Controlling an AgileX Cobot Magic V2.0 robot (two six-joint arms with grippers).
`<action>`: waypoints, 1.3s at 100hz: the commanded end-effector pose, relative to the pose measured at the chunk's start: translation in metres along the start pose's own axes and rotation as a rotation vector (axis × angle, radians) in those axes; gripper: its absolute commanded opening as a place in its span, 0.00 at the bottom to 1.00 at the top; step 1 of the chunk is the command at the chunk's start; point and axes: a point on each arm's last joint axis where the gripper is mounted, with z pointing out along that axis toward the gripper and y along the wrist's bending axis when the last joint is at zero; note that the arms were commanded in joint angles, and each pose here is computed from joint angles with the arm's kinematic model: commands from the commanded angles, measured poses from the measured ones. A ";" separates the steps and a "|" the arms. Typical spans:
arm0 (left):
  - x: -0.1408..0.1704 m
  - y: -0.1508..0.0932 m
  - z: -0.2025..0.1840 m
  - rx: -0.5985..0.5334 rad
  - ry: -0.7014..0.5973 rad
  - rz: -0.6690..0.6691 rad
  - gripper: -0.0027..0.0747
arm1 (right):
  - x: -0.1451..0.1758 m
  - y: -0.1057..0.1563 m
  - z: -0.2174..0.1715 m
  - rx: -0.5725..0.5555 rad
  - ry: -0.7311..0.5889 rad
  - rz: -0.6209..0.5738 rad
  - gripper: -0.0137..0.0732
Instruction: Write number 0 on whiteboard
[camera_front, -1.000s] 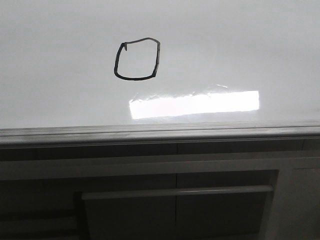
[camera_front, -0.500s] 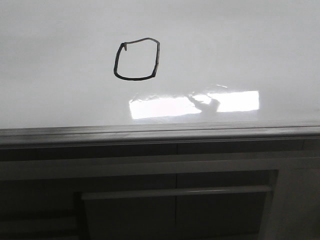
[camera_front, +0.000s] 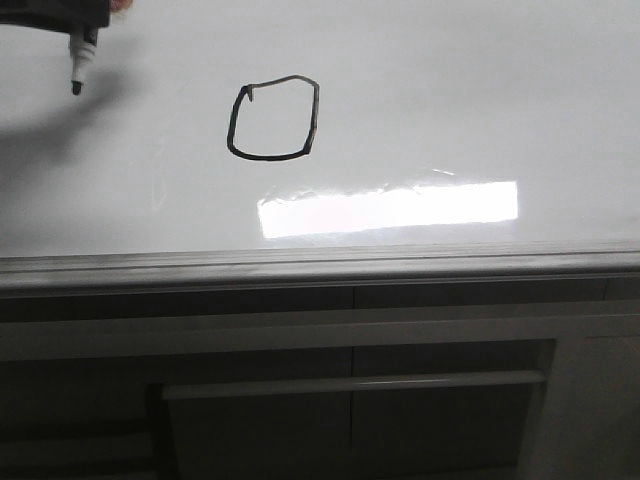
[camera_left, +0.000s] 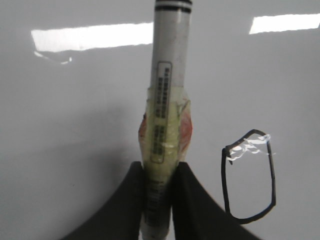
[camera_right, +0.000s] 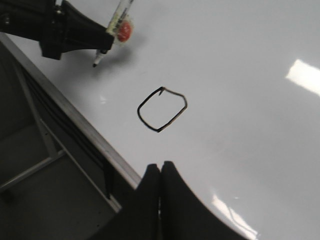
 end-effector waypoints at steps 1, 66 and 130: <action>-0.018 0.000 0.004 -0.010 -0.117 -0.049 0.01 | -0.007 -0.001 -0.002 0.015 -0.096 0.056 0.08; -0.003 0.002 0.019 -0.023 -0.020 -0.083 0.01 | -0.009 0.002 0.000 -0.027 -0.142 0.131 0.08; 0.013 0.006 0.036 -0.054 0.069 -0.195 0.01 | -0.010 0.006 0.000 -0.072 -0.142 0.163 0.08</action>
